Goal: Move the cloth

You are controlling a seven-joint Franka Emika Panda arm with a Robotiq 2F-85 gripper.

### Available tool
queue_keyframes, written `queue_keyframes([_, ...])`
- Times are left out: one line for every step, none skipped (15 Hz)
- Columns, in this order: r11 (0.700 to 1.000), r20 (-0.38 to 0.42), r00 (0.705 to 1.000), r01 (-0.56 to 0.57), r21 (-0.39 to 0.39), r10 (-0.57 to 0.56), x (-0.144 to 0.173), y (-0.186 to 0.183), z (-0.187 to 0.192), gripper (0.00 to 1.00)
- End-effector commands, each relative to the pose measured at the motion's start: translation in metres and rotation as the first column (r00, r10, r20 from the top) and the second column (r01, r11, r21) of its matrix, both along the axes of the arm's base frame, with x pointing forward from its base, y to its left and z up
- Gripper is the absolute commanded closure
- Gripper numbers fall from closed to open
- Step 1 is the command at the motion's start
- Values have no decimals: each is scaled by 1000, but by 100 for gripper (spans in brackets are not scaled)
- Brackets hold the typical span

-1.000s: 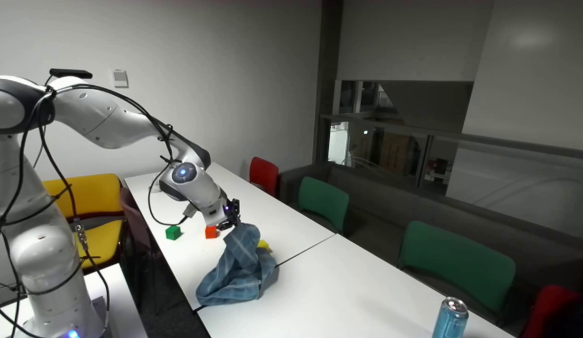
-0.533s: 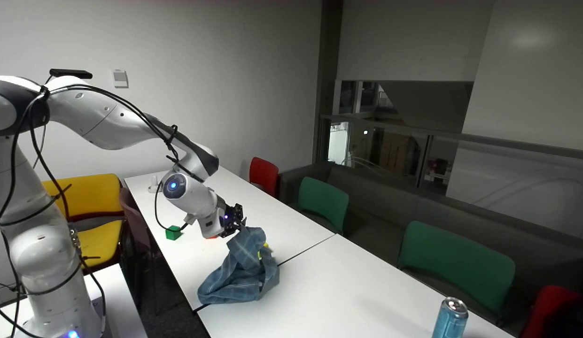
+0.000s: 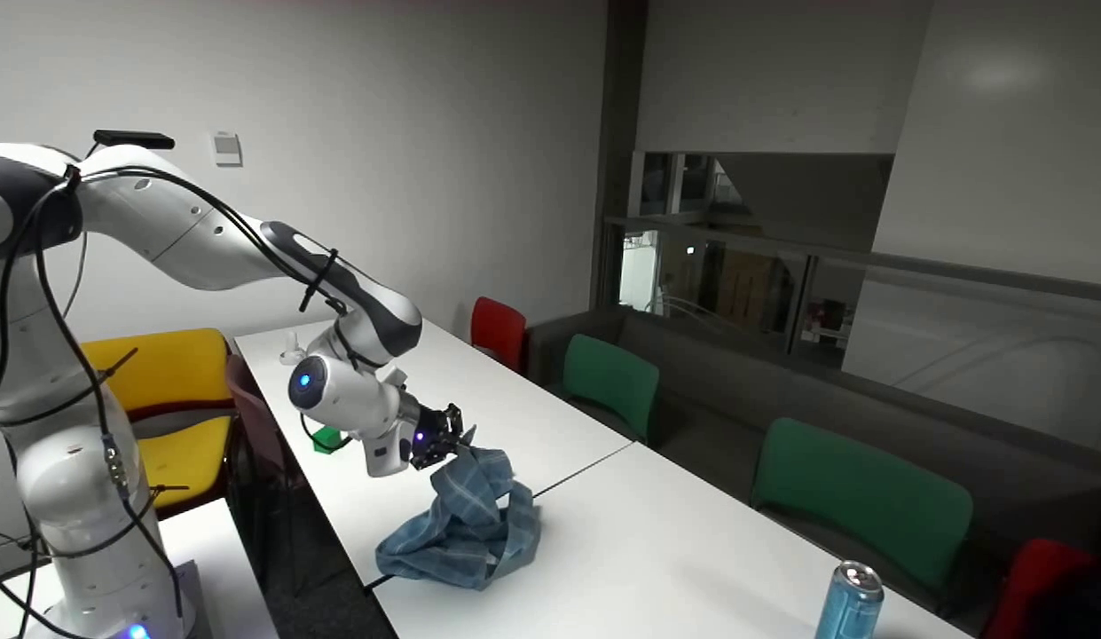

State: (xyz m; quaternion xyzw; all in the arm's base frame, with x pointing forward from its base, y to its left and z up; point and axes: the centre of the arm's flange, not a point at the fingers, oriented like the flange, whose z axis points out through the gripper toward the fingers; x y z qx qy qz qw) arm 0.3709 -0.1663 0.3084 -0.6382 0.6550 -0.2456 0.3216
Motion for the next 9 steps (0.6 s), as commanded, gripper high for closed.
queue_keyframes([991,9,991,-133,-10,133,27,12,-14,99])
queue_keyframes([986,2,986,-169,-6,169,35,18,-17,99])
queue_keyframes([978,-14,978,-209,-8,209,45,26,-20,99])
queue_keyframes([969,-24,969,-247,-10,247,52,31,-23,99])
queue_keyframes([960,-36,960,-280,-16,279,60,37,-25,99])
queue_keyframes([950,-47,950,-311,-22,310,65,42,-28,99])
queue_keyframes([943,-59,942,-332,-29,330,70,45,-30,99])
queue_keyframes([936,-69,935,-351,-36,348,74,47,-32,99])
queue_keyframes([931,-79,930,-364,-42,360,78,48,-34,99])
